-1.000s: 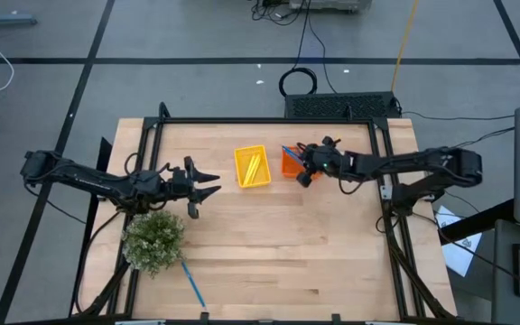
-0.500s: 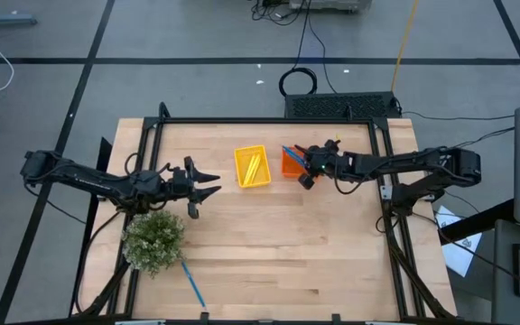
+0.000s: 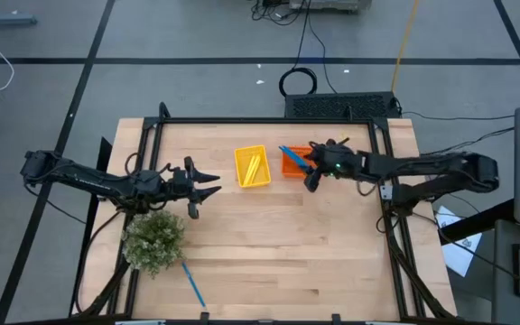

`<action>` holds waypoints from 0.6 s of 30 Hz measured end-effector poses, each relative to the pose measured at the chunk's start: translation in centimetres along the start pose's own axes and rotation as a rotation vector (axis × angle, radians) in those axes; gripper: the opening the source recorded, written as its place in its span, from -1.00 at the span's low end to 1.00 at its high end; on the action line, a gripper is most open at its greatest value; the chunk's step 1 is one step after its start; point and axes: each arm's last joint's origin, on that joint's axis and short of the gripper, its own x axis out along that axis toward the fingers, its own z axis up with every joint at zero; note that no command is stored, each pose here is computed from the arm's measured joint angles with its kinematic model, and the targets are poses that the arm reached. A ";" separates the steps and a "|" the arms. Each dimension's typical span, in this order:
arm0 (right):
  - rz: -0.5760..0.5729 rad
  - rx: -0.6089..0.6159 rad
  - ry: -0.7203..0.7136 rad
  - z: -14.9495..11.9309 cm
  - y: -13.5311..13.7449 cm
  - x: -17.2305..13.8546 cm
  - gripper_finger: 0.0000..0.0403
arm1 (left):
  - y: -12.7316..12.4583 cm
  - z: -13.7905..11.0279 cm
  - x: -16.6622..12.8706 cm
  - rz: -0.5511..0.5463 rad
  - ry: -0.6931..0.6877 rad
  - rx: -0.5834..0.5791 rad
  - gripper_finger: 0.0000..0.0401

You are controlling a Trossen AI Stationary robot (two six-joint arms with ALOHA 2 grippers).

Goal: Sort pens & pencils
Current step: Put the blue pencil into the orange basket

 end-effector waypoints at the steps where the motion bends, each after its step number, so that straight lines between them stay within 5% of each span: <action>1: 0.041 -0.002 -0.029 0.0 0.4 -0.5 -0.02 | 0.0 0.0 0.0 0.000 0.000 0.000 -0.26; 10: 0.361 -0.037 -0.490 -3.8 3.8 -3.3 0.04 | 0.0 0.0 0.0 0.000 0.000 -0.015 -0.26; 18: 0.427 -0.034 -0.640 -6.5 3.3 -4.4 0.02 | 0.0 0.0 0.0 0.000 -0.002 -0.018 -0.26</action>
